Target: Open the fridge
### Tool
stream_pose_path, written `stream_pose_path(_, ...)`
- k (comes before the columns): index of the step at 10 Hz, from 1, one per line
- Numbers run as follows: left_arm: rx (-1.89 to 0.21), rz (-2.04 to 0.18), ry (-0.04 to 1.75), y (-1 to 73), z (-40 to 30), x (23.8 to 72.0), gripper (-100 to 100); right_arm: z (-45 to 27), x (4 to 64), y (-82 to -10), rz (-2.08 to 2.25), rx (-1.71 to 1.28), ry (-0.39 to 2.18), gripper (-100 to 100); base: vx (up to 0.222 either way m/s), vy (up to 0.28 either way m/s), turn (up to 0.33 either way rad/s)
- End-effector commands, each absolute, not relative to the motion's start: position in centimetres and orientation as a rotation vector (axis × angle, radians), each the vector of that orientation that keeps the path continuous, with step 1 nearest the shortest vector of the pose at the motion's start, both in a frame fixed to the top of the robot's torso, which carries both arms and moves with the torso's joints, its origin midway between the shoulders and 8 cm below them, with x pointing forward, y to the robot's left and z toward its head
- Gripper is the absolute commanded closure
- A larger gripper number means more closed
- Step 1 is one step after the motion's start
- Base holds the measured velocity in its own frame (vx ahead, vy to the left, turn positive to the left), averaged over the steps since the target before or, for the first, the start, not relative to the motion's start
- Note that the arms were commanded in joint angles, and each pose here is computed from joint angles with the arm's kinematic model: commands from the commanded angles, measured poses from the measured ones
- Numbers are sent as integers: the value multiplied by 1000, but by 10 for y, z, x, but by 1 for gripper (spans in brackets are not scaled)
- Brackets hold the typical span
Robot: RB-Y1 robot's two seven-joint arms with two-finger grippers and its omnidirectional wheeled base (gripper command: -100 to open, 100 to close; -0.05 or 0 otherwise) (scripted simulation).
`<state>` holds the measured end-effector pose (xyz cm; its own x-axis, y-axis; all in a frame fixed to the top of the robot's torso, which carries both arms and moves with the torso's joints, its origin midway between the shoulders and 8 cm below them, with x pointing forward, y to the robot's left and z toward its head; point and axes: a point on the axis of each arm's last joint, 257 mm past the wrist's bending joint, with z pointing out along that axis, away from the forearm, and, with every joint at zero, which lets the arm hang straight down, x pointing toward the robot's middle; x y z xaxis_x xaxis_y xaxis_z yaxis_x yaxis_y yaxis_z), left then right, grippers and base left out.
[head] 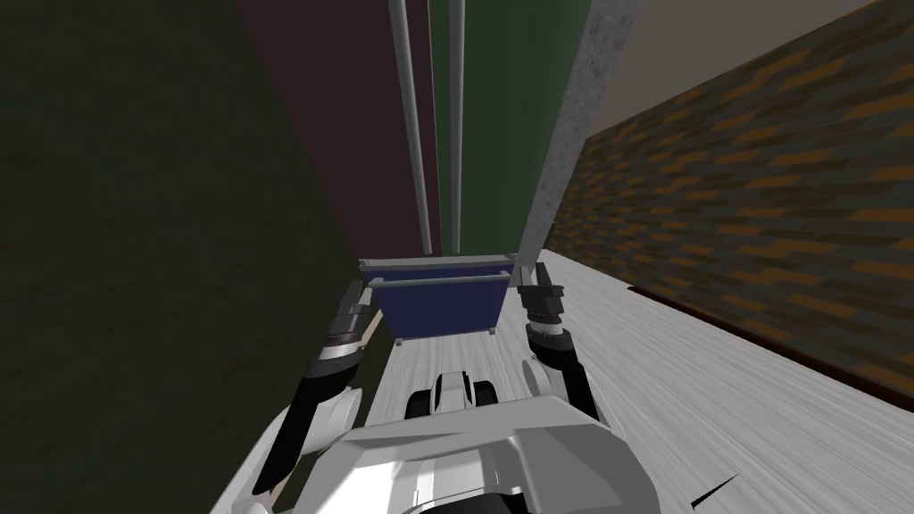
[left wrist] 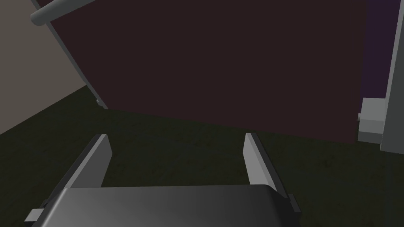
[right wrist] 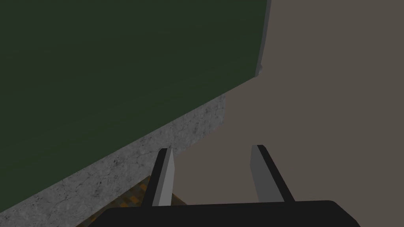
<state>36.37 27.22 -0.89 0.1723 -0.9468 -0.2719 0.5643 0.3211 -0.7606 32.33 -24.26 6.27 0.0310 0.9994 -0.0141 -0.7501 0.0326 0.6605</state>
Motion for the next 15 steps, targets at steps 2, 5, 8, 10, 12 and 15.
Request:
stream_pose_path(2, -538, -1133, 871, 274, -37, 373, -100, 63, 323, -243, 1462, 560, 564, 0, 94, -22, -5)
stream_pose_path(5, -538, -1119, 894, 277, -58, 378, -100, 63, 323, -243, 1462, 560, 564, 0, 64, -28, -3)
stream_pose_path(8, -532, -1110, 906, 279, -73, 381, -100, 63, 323, -243, 1462, 560, 564, 0, 51, -10, -3)
stream_pose_path(10, -539, -1102, 920, 281, -85, 383, -100, 63, 323, -243, 1462, 560, 564, 0, 54, -16, -4)
stream_pose_path(12, -538, -1092, 934, 282, -100, 386, -100, 63, 323, -243, 1462, 560, 564, 0, 70, -34, -3)
stream_pose_path(15, -540, -1080, 956, 285, -123, 388, -100, 63, 323, -243, 1462, 560, 564, 0, 80, -22, -4)
